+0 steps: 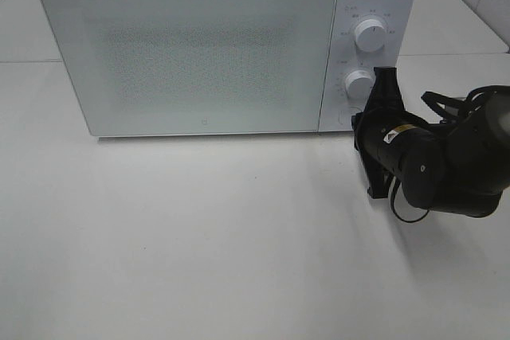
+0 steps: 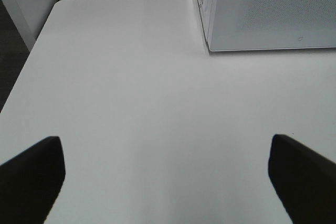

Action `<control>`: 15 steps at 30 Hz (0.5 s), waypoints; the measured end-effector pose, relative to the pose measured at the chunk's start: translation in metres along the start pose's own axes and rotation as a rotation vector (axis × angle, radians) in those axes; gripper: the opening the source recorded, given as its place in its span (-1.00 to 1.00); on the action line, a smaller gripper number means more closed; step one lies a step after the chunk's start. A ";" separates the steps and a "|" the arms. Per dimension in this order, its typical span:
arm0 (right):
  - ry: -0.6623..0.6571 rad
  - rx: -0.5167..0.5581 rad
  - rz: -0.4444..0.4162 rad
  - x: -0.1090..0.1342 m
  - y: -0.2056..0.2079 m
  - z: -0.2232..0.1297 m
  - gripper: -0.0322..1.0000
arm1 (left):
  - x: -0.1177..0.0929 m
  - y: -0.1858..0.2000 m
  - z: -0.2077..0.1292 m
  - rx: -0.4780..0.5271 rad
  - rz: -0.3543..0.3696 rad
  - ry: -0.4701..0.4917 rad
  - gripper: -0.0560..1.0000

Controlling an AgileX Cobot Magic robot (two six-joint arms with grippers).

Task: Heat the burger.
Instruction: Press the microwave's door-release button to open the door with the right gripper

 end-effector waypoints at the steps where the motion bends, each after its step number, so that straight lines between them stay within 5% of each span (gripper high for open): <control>1: 0.000 0.000 0.000 0.000 0.000 0.000 -0.92 | 0.000 0.000 0.000 0.000 0.000 0.000 0.95; 15: 0.006 0.003 -0.020 -0.010 -0.015 -0.005 -0.92 | 0.000 0.000 0.000 0.000 0.000 0.000 0.95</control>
Point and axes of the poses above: a point on each arm's last joint axis where the gripper is mounted, y pointing back along that axis away from the gripper, x along the wrist's bending axis when the last joint is at zero, z = x × y, the point moved 2 cm from there along -y, pointing out along that axis toward the gripper, and after that the axes turned 14 degrees about y, right-handed, at the moved point
